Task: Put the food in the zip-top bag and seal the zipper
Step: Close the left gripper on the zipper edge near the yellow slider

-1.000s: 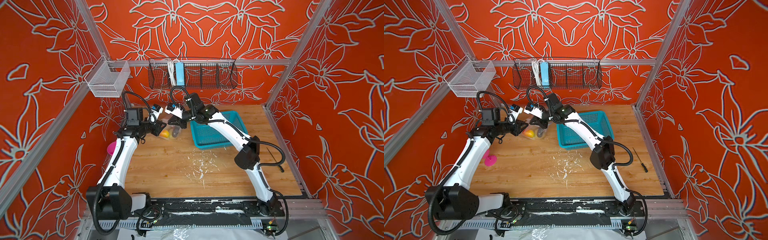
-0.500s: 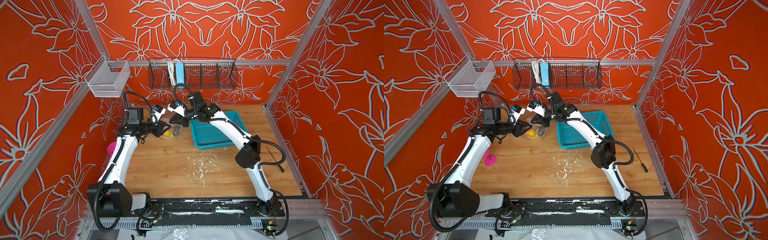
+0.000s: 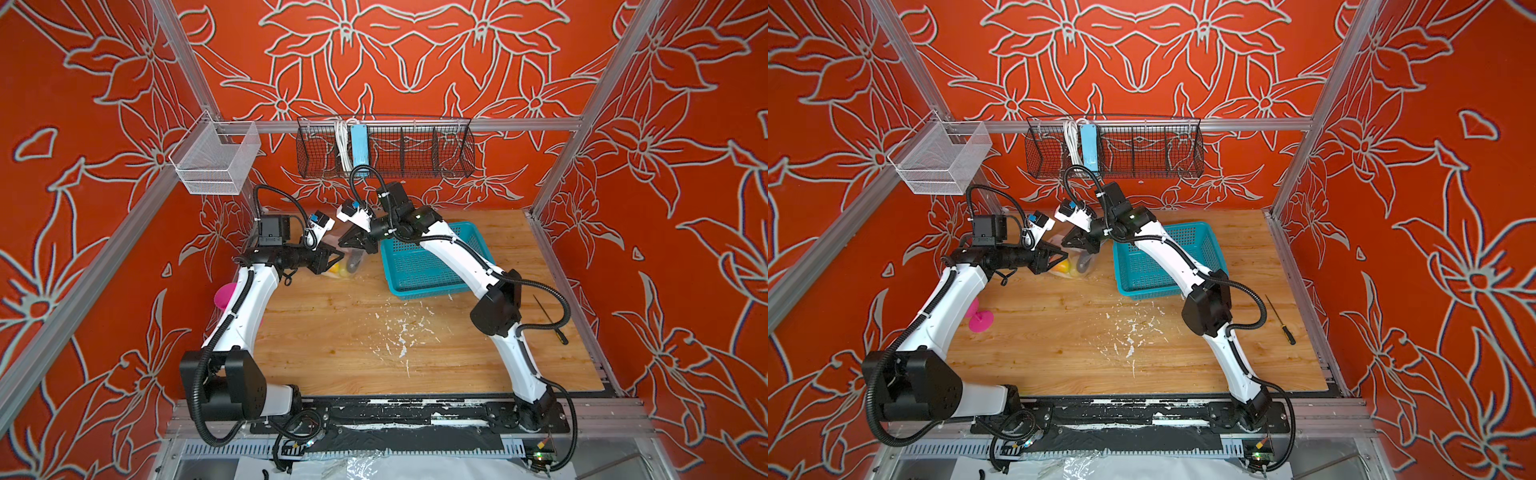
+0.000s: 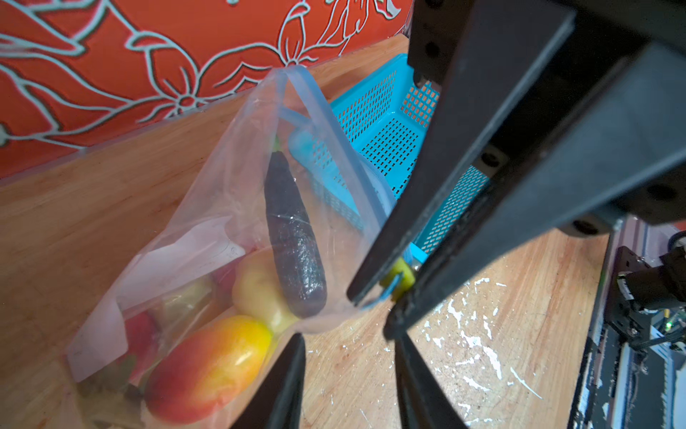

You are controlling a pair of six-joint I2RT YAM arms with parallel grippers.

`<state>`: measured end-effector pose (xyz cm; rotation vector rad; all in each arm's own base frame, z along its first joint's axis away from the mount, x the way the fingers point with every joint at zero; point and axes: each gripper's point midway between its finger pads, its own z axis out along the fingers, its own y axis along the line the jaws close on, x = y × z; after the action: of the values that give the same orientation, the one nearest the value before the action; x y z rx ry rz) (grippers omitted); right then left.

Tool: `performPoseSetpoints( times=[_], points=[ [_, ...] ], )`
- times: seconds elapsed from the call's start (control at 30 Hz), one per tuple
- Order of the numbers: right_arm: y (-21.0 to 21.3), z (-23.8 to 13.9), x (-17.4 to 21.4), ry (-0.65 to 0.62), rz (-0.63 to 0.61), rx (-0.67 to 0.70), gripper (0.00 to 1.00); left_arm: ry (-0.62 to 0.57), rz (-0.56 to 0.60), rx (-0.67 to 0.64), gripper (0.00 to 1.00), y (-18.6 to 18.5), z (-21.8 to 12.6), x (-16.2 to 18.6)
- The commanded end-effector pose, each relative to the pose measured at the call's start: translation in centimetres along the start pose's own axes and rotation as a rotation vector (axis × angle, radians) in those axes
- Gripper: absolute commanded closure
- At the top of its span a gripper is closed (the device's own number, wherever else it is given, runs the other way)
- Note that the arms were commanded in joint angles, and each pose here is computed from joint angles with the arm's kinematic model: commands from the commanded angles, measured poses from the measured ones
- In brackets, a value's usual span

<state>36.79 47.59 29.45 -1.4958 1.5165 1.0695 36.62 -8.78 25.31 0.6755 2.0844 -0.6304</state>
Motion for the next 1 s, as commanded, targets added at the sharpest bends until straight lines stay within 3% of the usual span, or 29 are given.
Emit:
performPoseSetpoints(
  times=[0.0, 0.17, 0.33, 0.97],
  points=[
    [0.6, -0.3, -1.0, -0.034, -0.014, -0.044, 1.00, -0.016, 0.059, -0.053, 0.59, 0.2, -0.8, -0.4],
    [0.7, -0.3, -0.6, -0.024, -0.010, -0.050, 1.00, -0.042, 0.097, -0.078, 0.55, -0.4, -2.0, -0.9],
    [0.9, -0.4, -0.7, -0.029, -0.007, -0.061, 1.00, -0.057, 0.143, -0.058, 0.41, -1.1, -2.3, -1.0],
    [2.0, -0.5, -1.1, -0.050, -0.013, -0.121, 1.00, -0.028, 0.116, 0.017, 0.42, -0.5, -0.8, -0.6]
  ],
)
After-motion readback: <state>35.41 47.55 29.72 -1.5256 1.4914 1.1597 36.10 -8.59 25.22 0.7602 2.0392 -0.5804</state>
